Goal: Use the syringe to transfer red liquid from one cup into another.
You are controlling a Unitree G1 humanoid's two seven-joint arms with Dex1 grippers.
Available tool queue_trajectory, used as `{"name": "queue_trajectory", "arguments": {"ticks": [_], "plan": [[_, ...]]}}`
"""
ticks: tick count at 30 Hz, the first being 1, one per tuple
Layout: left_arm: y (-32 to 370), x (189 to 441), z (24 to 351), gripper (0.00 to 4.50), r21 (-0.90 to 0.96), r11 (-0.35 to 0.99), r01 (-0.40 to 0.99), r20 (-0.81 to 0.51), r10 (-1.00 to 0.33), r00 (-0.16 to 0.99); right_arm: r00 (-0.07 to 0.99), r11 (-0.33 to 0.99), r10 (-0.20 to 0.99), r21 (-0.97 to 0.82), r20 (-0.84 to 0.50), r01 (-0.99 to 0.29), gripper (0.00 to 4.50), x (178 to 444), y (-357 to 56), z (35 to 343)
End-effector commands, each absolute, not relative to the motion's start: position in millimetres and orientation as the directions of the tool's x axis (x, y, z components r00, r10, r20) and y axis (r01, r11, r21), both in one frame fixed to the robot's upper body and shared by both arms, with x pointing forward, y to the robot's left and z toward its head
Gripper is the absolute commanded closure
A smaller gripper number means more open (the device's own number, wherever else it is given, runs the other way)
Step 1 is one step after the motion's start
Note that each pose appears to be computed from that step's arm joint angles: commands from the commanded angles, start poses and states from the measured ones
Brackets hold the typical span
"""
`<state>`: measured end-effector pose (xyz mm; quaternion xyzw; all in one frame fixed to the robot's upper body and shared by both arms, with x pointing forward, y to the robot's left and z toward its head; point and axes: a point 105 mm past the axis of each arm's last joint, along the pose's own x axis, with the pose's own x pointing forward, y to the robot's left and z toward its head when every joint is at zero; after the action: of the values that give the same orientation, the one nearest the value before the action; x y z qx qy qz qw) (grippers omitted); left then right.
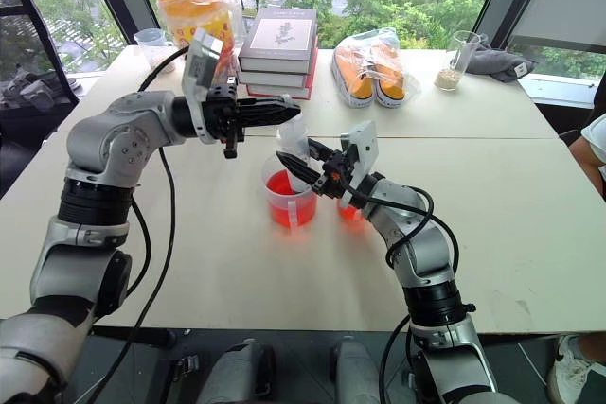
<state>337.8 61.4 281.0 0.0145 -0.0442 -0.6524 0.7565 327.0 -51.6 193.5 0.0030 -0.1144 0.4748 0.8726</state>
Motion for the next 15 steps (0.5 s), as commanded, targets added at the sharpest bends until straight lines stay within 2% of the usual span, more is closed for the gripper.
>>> {"name": "queue_trajectory", "arguments": {"ticks": [1,11,14,15], "plan": [[82.0,340.0,330.7,4.42,0.238,0.256,0.937,0.161,-0.962,0.221,0.442,0.459,0.884,-0.105,0.150,-0.882,3.10,314.1,-36.3,180.5],[81.4,337.2,322.9,4.42,0.202,0.236,0.951,0.151,-0.967,0.207,0.429,0.452,0.888,-0.133,0.169,-0.882,3.10,313.2,-34.8,192.2],[80.2,334.6,315.6,3.53,0.174,0.215,0.961,0.132,-0.972,0.194,0.427,0.453,0.887,-0.148,0.177,-0.879,3.10,314.0,-35.4,198.5],[79.7,333.2,312.1,3.05,0.163,0.205,0.965,0.123,-0.975,0.187,0.427,0.454,0.886,-0.154,0.183,-0.877,3.10,314.5,-36.0,201.8]]}}
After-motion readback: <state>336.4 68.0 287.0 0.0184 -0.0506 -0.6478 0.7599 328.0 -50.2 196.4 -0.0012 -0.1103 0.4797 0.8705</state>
